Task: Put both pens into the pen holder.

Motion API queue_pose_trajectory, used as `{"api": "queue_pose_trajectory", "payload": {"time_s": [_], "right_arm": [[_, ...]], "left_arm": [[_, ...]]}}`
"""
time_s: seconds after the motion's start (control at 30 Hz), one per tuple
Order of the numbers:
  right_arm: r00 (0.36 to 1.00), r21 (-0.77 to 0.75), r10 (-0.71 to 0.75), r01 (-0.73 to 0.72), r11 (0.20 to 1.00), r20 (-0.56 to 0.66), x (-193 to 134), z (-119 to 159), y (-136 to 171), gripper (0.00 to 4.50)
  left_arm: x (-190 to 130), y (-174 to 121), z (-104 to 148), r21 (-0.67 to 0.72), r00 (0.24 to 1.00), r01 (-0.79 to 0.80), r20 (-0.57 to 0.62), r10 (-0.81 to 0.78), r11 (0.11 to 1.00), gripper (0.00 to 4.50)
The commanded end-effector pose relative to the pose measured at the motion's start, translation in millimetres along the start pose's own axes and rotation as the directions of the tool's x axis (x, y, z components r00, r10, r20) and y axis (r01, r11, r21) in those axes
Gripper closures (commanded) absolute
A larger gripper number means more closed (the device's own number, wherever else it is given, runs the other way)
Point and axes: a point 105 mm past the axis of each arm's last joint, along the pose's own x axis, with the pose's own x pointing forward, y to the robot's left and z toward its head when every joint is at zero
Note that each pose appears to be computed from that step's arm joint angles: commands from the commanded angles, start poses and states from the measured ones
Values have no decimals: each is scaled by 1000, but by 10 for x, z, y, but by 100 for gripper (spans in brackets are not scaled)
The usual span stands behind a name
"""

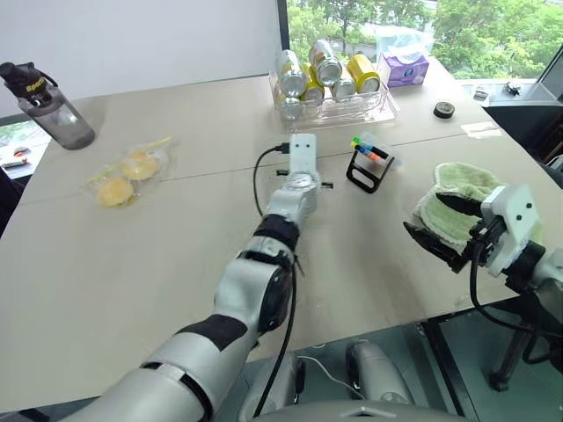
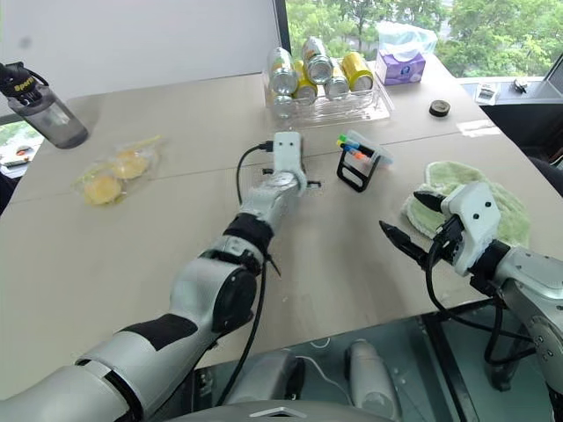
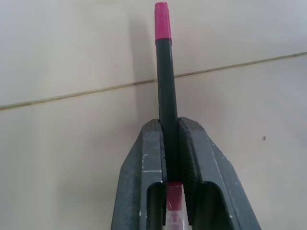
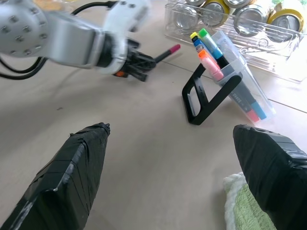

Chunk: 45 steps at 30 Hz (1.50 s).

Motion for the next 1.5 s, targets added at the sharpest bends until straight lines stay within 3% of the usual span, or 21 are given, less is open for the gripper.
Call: {"api": "queue_pose_trajectory", "payload": {"time_s": [0.03, 0.13, 0.3, 0.4, 0.53, 0.9, 0.93, 0.97, 1.5], "right_arm": [[996, 59, 29, -34, 998, 80, 117, 168, 35, 8], [993, 106, 53, -64, 992, 104, 254, 245, 73, 8], [966, 203, 183, -219, 954, 182, 648, 517, 310, 8], [963, 343, 224, -263, 902, 151, 900, 589, 420, 8], [955, 379, 248, -292, 878, 161, 1043, 691, 487, 8], [901, 449, 313, -423, 787, 300, 1093, 1059, 570, 8], [897, 449, 317, -431, 783, 308, 1090, 1079, 577, 63], [892, 454, 319, -440, 775, 319, 1086, 1099, 581, 87], [876, 410, 346, -467, 784, 337, 980, 1080, 535, 87]], "left_arm": [[-266, 225, 121, -3, 979, 153, 137, -151, 988, 447], [-592, 254, 244, 40, 913, 323, 251, -322, 946, 447], [-1194, 76, 434, 143, 710, 601, 357, -607, 787, 447], [-1486, -54, 498, 178, 597, 702, 379, -707, 689, 447], [-1723, -133, 572, 143, 503, 786, 419, -756, 602, 447], [-1802, -192, 518, 151, 486, 807, 380, -787, 571, 447], [-1801, -197, 513, 153, 485, 807, 376, -789, 570, 450], [-1802, -203, 507, 151, 484, 810, 375, -791, 567, 450], [-1740, -148, 521, 145, 505, 795, 379, -775, 589, 450]]}}
